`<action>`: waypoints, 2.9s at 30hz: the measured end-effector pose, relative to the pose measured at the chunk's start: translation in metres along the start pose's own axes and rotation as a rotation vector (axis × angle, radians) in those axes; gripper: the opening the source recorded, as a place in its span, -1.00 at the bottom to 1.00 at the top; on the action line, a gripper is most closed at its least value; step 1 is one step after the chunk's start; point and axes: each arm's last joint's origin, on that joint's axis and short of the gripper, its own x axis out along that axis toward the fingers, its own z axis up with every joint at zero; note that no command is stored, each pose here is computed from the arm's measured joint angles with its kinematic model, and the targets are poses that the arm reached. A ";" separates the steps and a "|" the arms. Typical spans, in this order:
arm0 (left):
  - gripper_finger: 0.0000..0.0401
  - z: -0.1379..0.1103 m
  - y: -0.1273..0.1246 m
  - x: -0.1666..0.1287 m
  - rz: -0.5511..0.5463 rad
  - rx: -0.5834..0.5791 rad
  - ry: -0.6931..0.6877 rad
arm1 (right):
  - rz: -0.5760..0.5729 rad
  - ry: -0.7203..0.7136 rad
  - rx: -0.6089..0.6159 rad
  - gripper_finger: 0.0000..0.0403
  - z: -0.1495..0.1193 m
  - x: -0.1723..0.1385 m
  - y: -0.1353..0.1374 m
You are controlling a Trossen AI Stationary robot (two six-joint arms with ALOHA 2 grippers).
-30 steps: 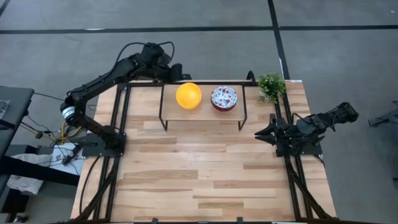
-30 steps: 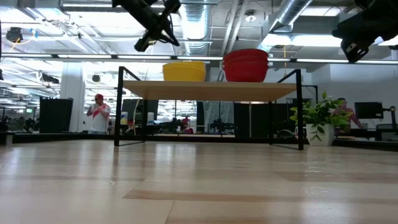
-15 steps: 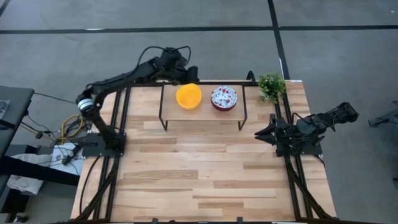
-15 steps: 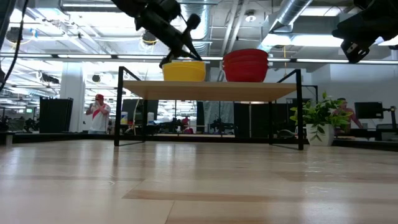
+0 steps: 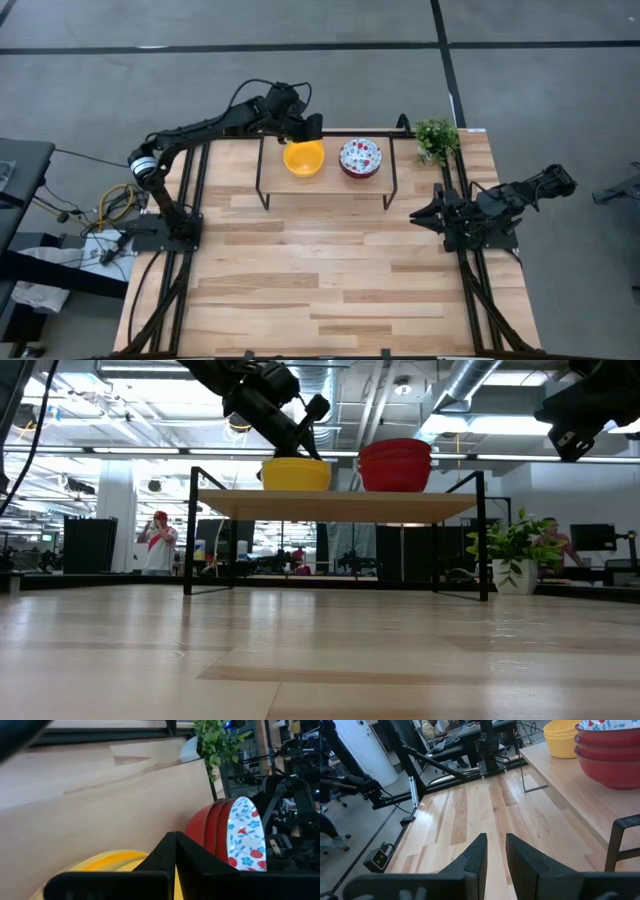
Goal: Pick & Place Mini bowls
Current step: Stack the yellow bowl on the yellow bowls on the shelf, then return to Home Position
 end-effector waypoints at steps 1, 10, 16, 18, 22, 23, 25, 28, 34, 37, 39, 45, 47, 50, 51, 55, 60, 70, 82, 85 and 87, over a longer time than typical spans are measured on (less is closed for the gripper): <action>-0.97 0.000 0.000 0.000 0.006 -0.001 -0.001 | 0.000 0.000 0.000 -0.70 0.000 0.000 0.000; -0.97 0.003 -0.005 -0.014 -0.013 0.006 -0.039 | 0.001 0.001 0.000 -0.70 0.000 0.000 0.000; -0.97 0.007 -0.016 -0.049 -0.043 0.088 -0.128 | 0.001 0.001 0.007 -0.70 0.000 0.000 0.000; -0.97 0.004 -0.023 -0.061 -0.059 0.149 -0.139 | 0.001 0.000 0.008 -0.70 0.000 0.000 0.000; -0.97 -0.008 -0.034 -0.083 -0.034 0.207 -0.168 | 0.001 0.000 0.016 -0.70 0.000 0.000 0.000; -0.97 -0.012 -0.035 -0.085 -0.030 0.219 -0.166 | 0.001 0.000 0.017 -0.70 0.000 0.000 0.000; -0.97 -0.024 -0.036 -0.087 -0.030 0.265 -0.146 | 0.001 0.000 0.025 -0.70 0.000 0.000 0.000; -0.97 -0.048 -0.043 -0.096 -0.064 0.434 -0.115 | 0.001 0.001 0.045 -0.70 0.000 0.000 0.000; -0.97 -0.096 -0.039 -0.122 -0.134 0.586 -0.081 | -0.001 0.003 0.092 -0.70 0.000 0.000 0.000; -0.97 -0.115 -0.031 -0.141 -0.187 0.612 -0.093 | -0.001 0.002 0.111 -0.70 0.000 0.000 0.000; -0.97 -0.126 -0.024 -0.153 -0.219 0.625 -0.101 | -0.001 0.002 0.112 -0.70 0.000 0.000 0.000; -0.95 -0.156 -0.006 -0.183 -0.326 0.629 -0.107 | 0.007 -0.022 0.115 -0.70 0.002 0.000 0.001; -0.95 -0.165 0.000 -0.189 -0.357 0.635 -0.095 | 0.008 -0.023 0.115 -0.70 0.002 0.000 0.001; -0.94 -0.179 0.009 -0.193 -0.396 0.688 -0.074 | 0.010 -0.025 0.112 -0.70 0.003 0.000 0.001; -0.94 -0.183 0.012 -0.194 -0.407 0.720 -0.068 | 0.010 -0.026 0.104 -0.70 0.003 0.000 0.001; -0.95 -0.197 0.024 -0.196 -0.482 0.817 -0.089 | 0.018 -0.042 0.036 -0.70 0.004 0.000 0.002; -0.95 -0.210 0.050 -0.202 -0.559 0.822 -0.148 | 0.067 -0.076 0.012 -0.70 0.007 -0.004 0.002; -0.94 -0.233 0.103 -0.202 -0.653 0.819 -0.238 | 0.110 -0.135 0.022 -0.70 0.010 -0.015 0.000; -0.94 -0.249 0.133 -0.183 -0.725 0.886 -0.361 | 0.135 -0.163 -0.012 -0.70 0.011 -0.018 0.000; -0.94 -0.252 0.138 -0.172 -0.730 0.903 -0.380 | 0.137 -0.177 -0.015 -0.70 0.013 -0.018 0.000; -0.94 -0.255 0.143 -0.162 -0.720 0.894 -0.390 | 0.138 -0.184 -0.014 -0.70 0.010 -0.015 0.000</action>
